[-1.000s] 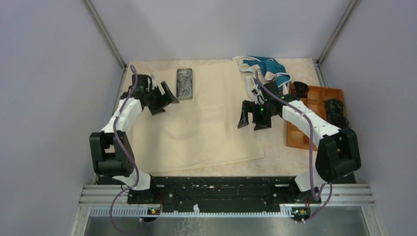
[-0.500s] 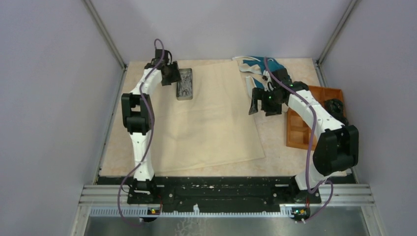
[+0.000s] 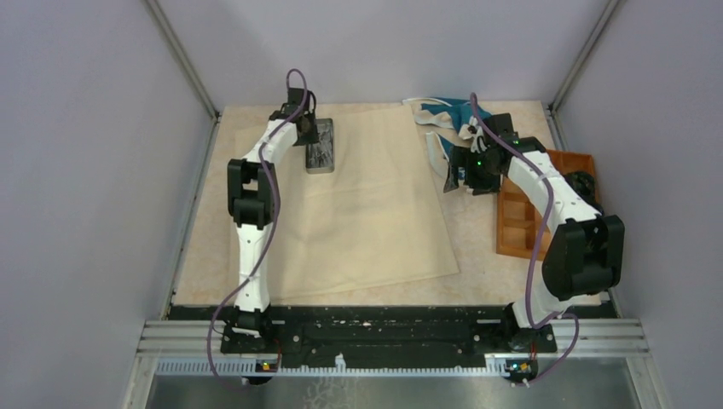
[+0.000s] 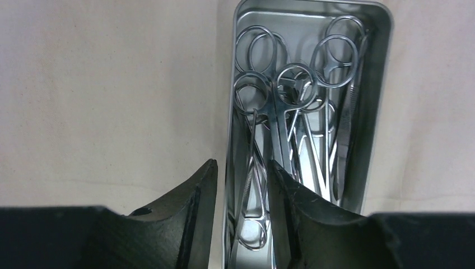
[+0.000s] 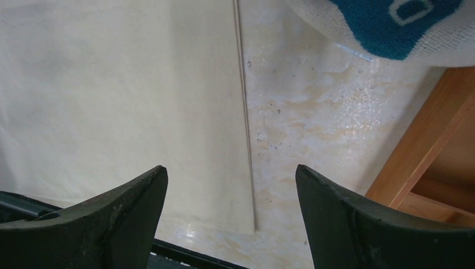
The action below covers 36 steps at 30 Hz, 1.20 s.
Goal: Open and lay out the surgical kit
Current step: Pick up the container from the surgical kit.
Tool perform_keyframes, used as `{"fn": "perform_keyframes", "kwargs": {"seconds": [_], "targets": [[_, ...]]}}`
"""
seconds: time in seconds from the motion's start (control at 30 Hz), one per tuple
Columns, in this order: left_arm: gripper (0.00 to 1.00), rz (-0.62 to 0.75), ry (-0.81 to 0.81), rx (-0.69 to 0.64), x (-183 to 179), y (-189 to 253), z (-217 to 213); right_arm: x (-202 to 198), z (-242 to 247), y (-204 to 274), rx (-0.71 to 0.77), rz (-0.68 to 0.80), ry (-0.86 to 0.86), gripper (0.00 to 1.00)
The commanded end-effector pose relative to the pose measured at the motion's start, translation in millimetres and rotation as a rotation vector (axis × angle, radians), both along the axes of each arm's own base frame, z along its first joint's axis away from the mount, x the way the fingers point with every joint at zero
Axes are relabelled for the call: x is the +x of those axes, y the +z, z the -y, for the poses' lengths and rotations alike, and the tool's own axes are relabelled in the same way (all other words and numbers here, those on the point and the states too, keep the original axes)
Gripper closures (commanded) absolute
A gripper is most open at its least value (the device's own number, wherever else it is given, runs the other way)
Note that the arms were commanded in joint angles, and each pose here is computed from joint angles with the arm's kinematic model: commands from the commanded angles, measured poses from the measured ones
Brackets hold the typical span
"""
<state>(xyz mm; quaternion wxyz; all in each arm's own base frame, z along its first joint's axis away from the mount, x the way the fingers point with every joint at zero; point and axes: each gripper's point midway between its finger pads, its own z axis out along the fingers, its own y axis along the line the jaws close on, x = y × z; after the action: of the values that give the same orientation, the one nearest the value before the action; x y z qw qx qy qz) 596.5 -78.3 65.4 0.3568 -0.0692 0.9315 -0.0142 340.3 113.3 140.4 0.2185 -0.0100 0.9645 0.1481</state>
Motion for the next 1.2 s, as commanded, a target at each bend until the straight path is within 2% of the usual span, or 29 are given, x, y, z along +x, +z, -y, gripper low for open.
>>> {"fn": "perform_keyframes", "kwargs": {"seconds": [0.0, 0.1, 0.2, 0.43, 0.63, 0.7, 0.9, 1.17], "targets": [[0.56, 0.071, 0.028, 0.052, 18.0, 11.1, -5.6, 1.2, 10.2, 6.1, 0.012, 0.020, -0.015, 0.16], [0.61, 0.063, 0.027, 0.049, 19.7, 3.9, -4.6, 1.1, 10.0, 6.4, 0.016, 0.023, -0.014, 0.16], [0.75, 0.044, 0.024, 0.048, 20.3, -4.1, -3.7, 1.4, 10.0, 6.4, 0.016, 0.025, -0.013, 0.17], [0.92, 0.055, 0.026, 0.063, 24.4, -1.8, -5.8, 2.4, 9.5, 5.6, 0.020, 0.022, -0.012, 0.17], [1.00, 0.084, 0.008, 0.070, 21.3, 28.6, -6.4, 2.8, 3.3, 4.7, 0.052, 0.017, 0.001, 0.19], [1.00, 0.076, 0.005, 0.084, 14.9, 37.2, -9.5, 1.2, -0.2, 3.1, 0.072, 0.011, 0.006, 0.20], [1.00, 0.064, 0.020, 0.060, -25.5, 68.1, -17.7, -5.0, -11.0, 8.0, 0.132, 0.016, 0.023, 0.22], [1.00, -0.016, 0.165, 0.066, -126.2, 90.2, -50.7, -12.8, -48.4, 22.4, 0.201, 0.041, 0.122, 0.22]]}}
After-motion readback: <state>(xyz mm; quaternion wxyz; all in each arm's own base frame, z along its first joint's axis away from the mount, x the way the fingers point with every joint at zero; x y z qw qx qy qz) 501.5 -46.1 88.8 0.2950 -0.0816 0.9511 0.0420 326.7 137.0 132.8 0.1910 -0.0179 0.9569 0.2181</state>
